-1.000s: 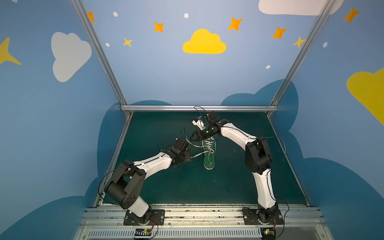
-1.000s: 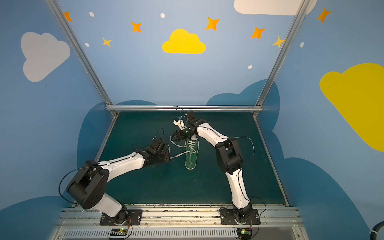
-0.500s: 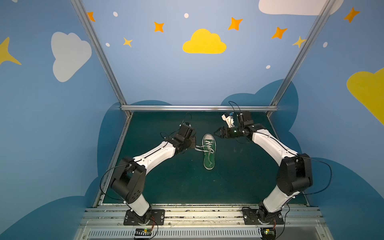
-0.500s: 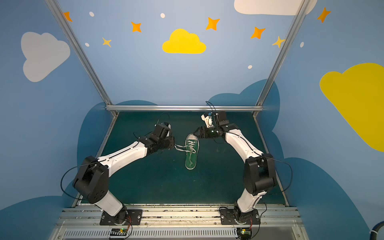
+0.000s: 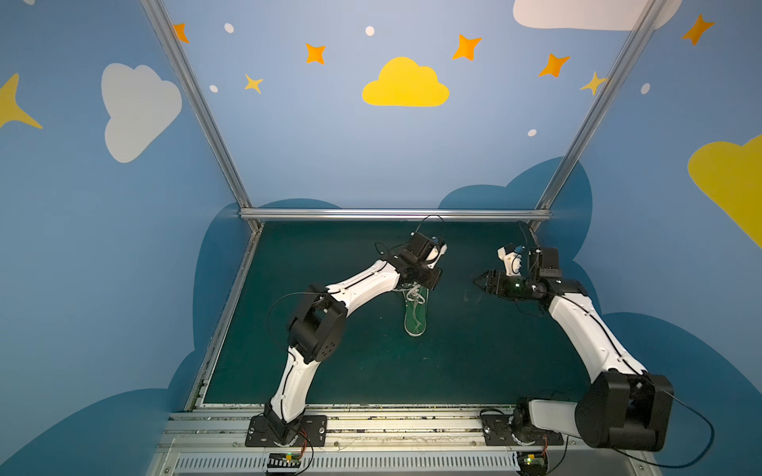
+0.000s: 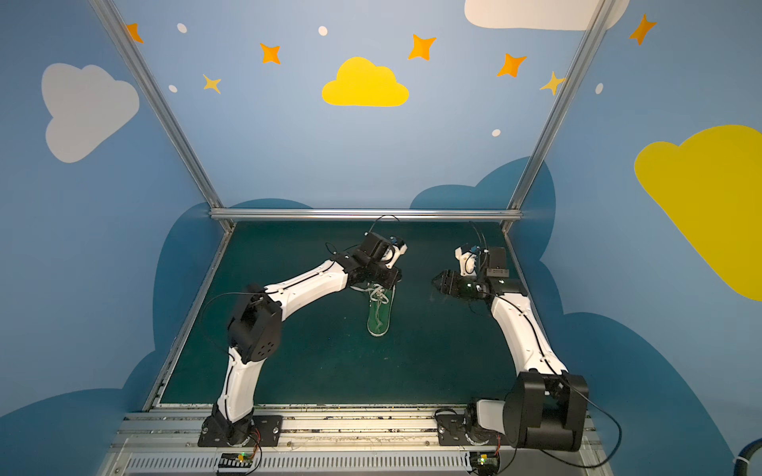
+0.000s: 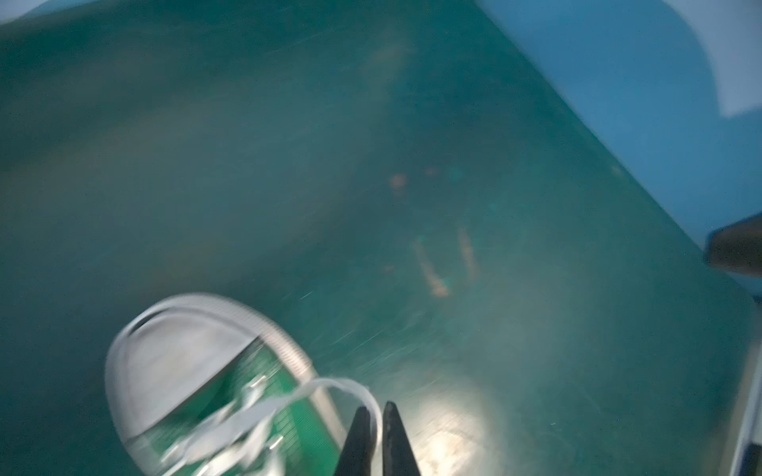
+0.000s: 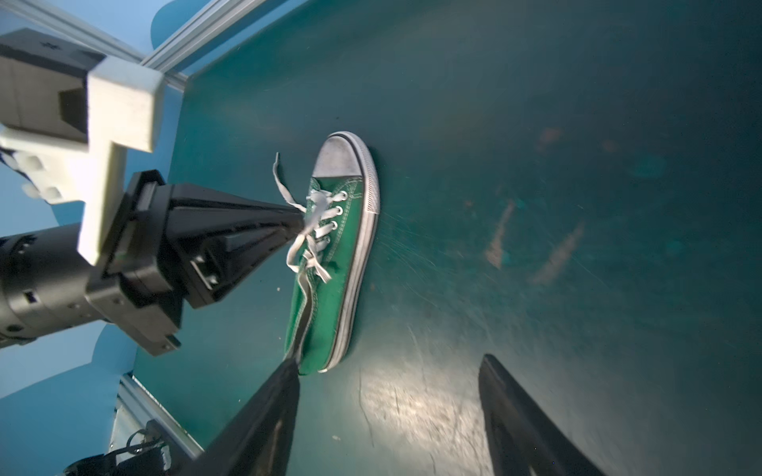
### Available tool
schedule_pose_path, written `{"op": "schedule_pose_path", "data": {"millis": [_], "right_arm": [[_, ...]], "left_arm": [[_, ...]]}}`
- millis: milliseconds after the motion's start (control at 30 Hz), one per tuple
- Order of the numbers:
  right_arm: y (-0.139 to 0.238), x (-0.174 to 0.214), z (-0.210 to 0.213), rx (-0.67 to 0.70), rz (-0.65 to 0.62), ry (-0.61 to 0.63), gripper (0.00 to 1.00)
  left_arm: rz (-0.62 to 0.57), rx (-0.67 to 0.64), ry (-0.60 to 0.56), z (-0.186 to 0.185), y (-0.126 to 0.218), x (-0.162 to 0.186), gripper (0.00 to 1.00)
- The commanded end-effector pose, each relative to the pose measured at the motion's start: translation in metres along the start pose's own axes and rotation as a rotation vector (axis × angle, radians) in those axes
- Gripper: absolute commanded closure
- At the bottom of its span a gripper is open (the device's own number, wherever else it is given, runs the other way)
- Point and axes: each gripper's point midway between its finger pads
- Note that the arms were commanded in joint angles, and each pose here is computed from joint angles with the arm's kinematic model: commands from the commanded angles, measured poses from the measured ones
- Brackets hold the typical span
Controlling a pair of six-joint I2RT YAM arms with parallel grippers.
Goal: Tie the shoes
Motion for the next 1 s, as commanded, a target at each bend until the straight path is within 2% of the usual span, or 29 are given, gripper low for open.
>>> {"op": "schedule_pose_path", "data": {"millis": [0, 100, 233, 333, 400, 500, 600, 733, 867, 967], "right_arm": [[0.013, 0.005, -0.008, 0.005, -0.033, -0.008, 0.31], [0.019, 0.003, -0.012, 0.003, -0.075, -0.011, 0.31], [0.018, -0.003, -0.011, -0.016, -0.119, -0.026, 0.31], [0.015, -0.006, -0.009, -0.042, -0.136, 0.000, 0.31], [0.012, -0.006, -0.010, -0.049, -0.138, 0.009, 0.31], [0.004, -0.006, -0.020, -0.026, -0.124, -0.044, 0.30], [-0.009, -0.002, -0.025, -0.036, -0.069, -0.118, 0.30], [-0.033, 0.007, -0.021, -0.066, 0.038, -0.166, 0.30], [-0.059, 0.014, -0.005, -0.075, 0.142, -0.125, 0.32], [-0.077, 0.019, 0.000, -0.007, 0.225, -0.058, 0.36]], "left_arm": [[0.141, 0.097, -0.177, -0.036, -0.014, 0.028, 0.90], [0.199, 0.089, -0.221, -0.043, -0.024, 0.041, 0.90], [0.224, 0.038, -0.207, -0.033, -0.026, 0.045, 0.88], [0.223, -0.007, -0.197, -0.024, -0.024, 0.043, 0.74], [0.211, 0.000, -0.191, -0.027, -0.019, 0.039, 0.71], [0.149, 0.017, -0.163, -0.031, -0.008, 0.026, 0.66], [0.086, 0.000, -0.090, -0.023, 0.005, 0.016, 0.61], [0.068, 0.012, 0.050, 0.002, 0.021, 0.017, 0.51], [0.037, 0.011, 0.179, 0.036, 0.038, 0.029, 0.42], [0.009, -0.025, 0.250, 0.063, 0.055, 0.041, 0.41]]}}
Point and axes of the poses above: each gripper's point midway between its finger pads, its own y axis back along the fingers, its own z axis along the line the jaws close on, x = y × z, and after that the axes turned 1 degree about y, right-handed
